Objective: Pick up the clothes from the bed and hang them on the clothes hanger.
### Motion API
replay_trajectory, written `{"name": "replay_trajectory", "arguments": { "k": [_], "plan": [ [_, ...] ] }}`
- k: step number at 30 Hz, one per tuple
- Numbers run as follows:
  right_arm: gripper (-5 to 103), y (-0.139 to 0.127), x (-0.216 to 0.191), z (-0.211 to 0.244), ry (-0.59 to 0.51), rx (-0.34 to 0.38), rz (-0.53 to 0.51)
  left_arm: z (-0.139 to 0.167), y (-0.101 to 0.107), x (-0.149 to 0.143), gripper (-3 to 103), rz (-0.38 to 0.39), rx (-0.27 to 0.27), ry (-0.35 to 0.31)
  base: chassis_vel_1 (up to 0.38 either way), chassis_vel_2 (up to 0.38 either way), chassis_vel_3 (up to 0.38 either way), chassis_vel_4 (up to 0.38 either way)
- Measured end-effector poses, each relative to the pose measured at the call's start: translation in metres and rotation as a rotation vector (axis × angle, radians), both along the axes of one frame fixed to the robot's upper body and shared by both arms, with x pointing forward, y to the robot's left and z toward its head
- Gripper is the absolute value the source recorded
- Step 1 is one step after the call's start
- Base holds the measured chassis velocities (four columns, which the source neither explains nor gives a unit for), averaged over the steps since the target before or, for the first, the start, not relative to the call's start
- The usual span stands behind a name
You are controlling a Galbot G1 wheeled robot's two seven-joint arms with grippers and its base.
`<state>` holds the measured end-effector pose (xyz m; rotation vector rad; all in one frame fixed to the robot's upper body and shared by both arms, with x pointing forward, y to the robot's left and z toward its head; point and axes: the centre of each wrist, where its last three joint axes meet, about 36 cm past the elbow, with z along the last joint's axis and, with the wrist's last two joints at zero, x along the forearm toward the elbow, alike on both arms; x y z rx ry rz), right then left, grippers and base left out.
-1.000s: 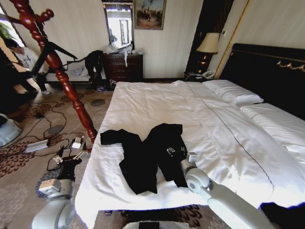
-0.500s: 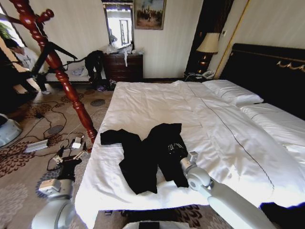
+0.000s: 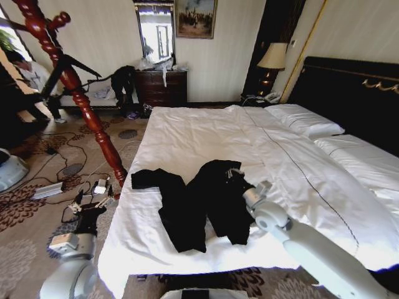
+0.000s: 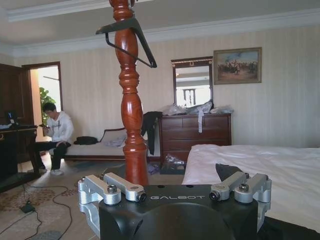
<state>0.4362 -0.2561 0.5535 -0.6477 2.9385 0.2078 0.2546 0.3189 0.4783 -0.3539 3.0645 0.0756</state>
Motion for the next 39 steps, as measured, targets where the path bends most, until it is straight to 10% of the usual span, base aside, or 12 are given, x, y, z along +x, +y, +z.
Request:
{"name": "replay_trajectory", "arguments": {
  "k": [13, 24, 39],
  "plan": [
    [0, 0.013, 0.045, 0.201, -0.365, 0.173, 0.066, 0.016, -0.014, -0.001, 100, -0.26, -0.167, 0.037, 0.0, 0.0, 0.0, 0.0],
    [0, 0.061, 0.07, 0.226, -0.355, 0.203, 0.136, 0.025, -0.054, 0.016, 100, -0.637, -0.306, 0.057, 0.0, 0.0, 0.0, 0.0],
    [0, 0.16, 0.093, 0.235, -0.357, 0.2, 0.29, -0.014, -0.061, 0.08, 100, -0.704, -0.201, 0.183, 0.0, 0.0, 0.0, 0.0]
  ]
}}
